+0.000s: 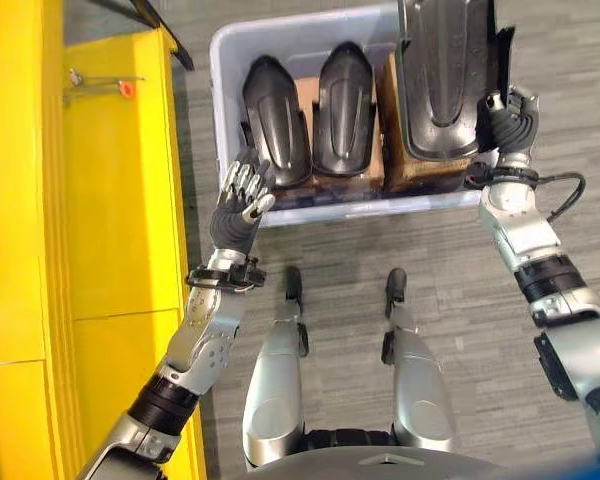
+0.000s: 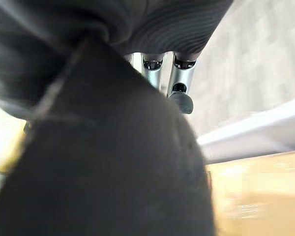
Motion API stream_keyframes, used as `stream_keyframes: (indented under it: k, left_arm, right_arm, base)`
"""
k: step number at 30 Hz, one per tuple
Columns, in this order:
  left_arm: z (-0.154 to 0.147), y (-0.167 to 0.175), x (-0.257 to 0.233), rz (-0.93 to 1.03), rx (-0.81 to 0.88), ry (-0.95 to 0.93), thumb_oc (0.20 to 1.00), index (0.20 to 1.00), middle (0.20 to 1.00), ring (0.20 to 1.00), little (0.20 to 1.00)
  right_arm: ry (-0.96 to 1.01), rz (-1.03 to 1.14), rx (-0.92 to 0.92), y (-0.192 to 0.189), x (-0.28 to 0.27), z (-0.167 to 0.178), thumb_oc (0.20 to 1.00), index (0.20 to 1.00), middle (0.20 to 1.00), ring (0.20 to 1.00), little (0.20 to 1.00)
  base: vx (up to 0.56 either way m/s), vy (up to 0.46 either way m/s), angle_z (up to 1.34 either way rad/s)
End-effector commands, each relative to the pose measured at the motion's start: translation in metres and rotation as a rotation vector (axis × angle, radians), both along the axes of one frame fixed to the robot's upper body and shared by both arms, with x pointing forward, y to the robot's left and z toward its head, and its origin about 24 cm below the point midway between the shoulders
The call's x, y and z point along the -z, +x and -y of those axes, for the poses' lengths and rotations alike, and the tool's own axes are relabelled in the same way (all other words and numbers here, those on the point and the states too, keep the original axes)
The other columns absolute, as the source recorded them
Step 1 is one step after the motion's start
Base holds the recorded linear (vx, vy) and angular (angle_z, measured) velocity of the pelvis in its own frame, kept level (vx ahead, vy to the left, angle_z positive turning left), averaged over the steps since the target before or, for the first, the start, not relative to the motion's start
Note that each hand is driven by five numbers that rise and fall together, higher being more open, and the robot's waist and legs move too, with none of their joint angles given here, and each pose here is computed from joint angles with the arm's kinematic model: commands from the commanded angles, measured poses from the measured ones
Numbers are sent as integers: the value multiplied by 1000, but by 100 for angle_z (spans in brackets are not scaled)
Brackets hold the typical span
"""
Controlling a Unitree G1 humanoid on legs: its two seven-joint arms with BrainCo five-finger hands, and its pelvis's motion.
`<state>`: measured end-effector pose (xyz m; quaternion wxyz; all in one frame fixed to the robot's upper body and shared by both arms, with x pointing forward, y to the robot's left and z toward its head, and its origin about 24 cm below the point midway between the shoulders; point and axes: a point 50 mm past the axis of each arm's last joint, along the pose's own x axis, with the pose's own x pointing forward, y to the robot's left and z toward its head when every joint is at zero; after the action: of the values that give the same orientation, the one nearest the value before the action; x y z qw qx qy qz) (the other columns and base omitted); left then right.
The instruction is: Move parts from the plastic box to the shelf.
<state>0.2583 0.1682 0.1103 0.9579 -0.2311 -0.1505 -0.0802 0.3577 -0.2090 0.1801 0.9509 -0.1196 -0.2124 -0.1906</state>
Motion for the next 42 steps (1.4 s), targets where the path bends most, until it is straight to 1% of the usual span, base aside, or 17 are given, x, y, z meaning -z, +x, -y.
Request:
stream_keyframes:
  k: [1, 2, 3, 4, 5, 7, 10, 15, 16, 18, 19, 24, 29, 32, 35, 39, 42]
  left_arm:
    - [5, -4, -4, 39, 60, -1, 1000, 1000, 1000, 1000, 1000]
    - [4, -5, -2, 27, 53, 0, 1000, 1000, 1000, 1000, 1000]
    - [4, -5, -1, 24, 54, 1, 1000, 1000, 1000, 1000, 1000]
    - [-1, -8, 3, 8, 43, 3, 1000, 1000, 1000, 1000, 1000]
    - [-9, -14, 15, -39, 18, -8, 1000, 1000, 1000, 1000, 1000]
    - [-19, -18, 21, -68, -16, -6, 1000, 1000, 1000, 1000, 1000]
    - [-27, -22, 26, -87, -42, 10, 1000, 1000, 1000, 1000, 1000]
    - [-34, -28, 32, -111, -77, 16, 1000, 1000, 1000, 1000, 1000]
    - [-36, -31, 37, -130, -93, 11, 1000, 1000, 1000, 1000, 1000]
    - [-37, -34, 42, -151, -102, -4, 1000, 1000, 1000, 1000, 1000]
    - [-37, -36, 45, -162, -108, -9, 1000, 1000, 1000, 1000, 1000]
    - [-35, -47, 55, -200, -102, -37, 1000, 1000, 1000, 1000, 1000]
    - [-34, -47, 55, -201, -98, -34, 1000, 1000, 1000, 1000, 1000]
    - [-34, -43, 55, -199, -109, -39, 1000, 1000, 1000, 1000, 1000]
    - [-34, -41, 57, -206, -119, -56, 1000, 1000, 1000, 1000, 1000]
    - [-29, -38, 60, -223, -103, -86, 1000, 1000, 1000, 1000, 1000]
    - [-29, -37, 59, -222, -97, -87, 1000, 1000, 1000, 1000, 1000]
  right_arm:
    - [2, 120, -29, -10, -11, 5, 200, 200, 200, 200, 200]
    - [24, 105, -69, -16, 0, 0, 200, 200, 200, 200, 200]
    - [25, 102, -69, -17, 2, 1, 200, 200, 200, 200, 200]
    - [61, 54, -114, -31, 24, -1, 200, 200, 200, 200, 200]
    - [133, -10, -178, -55, 54, 1, 200, 200, 200, 200, 200]
    - [169, -79, -216, -76, 77, 5, 200, 200, 200, 200, 200]
    - [192, -137, -259, -88, 92, 4, 200, 200, 200, 200, 200]
    - [202, -155, -313, -98, 95, 1, 200, 200, 200, 200, 200]
    - [202, -134, -362, -99, 89, -5, 200, 200, 200, 200, 200]
    - [198, -123, -400, -101, 85, -8, 200, 200, 200, 200, 200]
    - [185, -112, -433, -100, 81, -12, 200, 200, 200, 200, 200]
    - [167, -67, -477, -96, 67, -15, 200, 200, 200, 200, 200]
    - [122, -12, -452, -93, 53, -11, 200, 200, 200, 200, 200]
    - [100, -10, -455, -91, 51, -16, 200, 200, 200, 200, 200]
    - [117, -34, -453, -97, 58, -17, 200, 200, 200, 200, 200]
    - [163, -53, -388, -109, 68, -6, 200, 200, 200, 200, 200]
    - [167, -74, -379, -110, 73, -6, 200, 200, 200, 200, 200]
  base:
    - [35, -31, 1]
    - [17, -26, 4]
    - [48, -42, 8]
    - [111, -60, 5]
    - [127, -72, 10]
    - [110, -53, 11]
    - [92, -47, -3]
    - [52, -80, -2]
    - [9, -148, 3]
    - [-5, -192, 9]
    - [-33, -182, 15]
    - [-76, -151, 29]
    - [-145, -71, 72]
    - [-245, -59, 70]
    - [-61, 24, 79]
    - [14, 188, 100]
    - [68, 244, 122]
